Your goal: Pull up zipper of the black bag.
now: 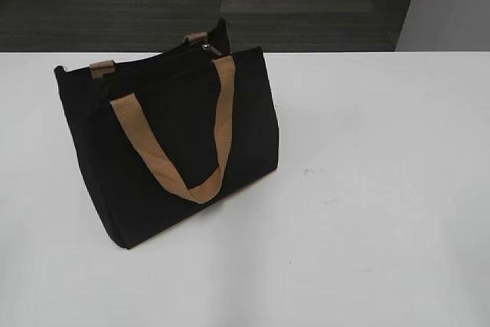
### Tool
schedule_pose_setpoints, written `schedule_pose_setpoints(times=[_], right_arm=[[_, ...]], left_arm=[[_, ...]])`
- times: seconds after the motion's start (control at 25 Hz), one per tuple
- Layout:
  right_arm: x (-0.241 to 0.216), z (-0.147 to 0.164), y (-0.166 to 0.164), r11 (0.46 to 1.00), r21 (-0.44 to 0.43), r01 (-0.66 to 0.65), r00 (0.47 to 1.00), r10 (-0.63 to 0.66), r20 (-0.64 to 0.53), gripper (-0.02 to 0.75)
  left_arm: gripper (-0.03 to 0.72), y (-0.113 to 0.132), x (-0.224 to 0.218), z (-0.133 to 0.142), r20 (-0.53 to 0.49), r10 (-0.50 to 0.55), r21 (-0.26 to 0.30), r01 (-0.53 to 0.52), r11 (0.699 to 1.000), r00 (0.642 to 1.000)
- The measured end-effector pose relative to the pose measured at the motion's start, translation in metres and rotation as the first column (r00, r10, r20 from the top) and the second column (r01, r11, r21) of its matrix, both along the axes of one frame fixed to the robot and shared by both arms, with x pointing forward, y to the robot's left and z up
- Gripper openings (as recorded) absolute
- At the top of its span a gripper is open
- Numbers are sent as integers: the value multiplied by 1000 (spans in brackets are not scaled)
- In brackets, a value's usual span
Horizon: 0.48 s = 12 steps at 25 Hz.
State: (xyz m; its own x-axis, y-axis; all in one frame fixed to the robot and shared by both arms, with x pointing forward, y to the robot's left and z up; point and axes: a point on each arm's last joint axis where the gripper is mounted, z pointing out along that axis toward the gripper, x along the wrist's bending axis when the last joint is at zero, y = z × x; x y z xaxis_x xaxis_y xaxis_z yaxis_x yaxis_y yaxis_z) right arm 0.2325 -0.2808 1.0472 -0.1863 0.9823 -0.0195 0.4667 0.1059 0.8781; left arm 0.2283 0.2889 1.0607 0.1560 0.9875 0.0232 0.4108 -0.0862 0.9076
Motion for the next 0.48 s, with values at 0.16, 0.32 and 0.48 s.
schedule_pose_setpoints(times=[0.16,0.32,0.48], right_arm=[[0,0,0,1000,1,1,1000,-1,0,433],[0,0,0,1000,2,1,1000,-1,0,433],[0,0,0,1000,3,2,1000,-2,-1,433]], left_arm=[[378,0,0,0,0,0,0,0,1000,1000],[377,0,0,0,0,0,0,0,1000,1000],[377,0,0,0,0,0,0,0,1000,1000]])
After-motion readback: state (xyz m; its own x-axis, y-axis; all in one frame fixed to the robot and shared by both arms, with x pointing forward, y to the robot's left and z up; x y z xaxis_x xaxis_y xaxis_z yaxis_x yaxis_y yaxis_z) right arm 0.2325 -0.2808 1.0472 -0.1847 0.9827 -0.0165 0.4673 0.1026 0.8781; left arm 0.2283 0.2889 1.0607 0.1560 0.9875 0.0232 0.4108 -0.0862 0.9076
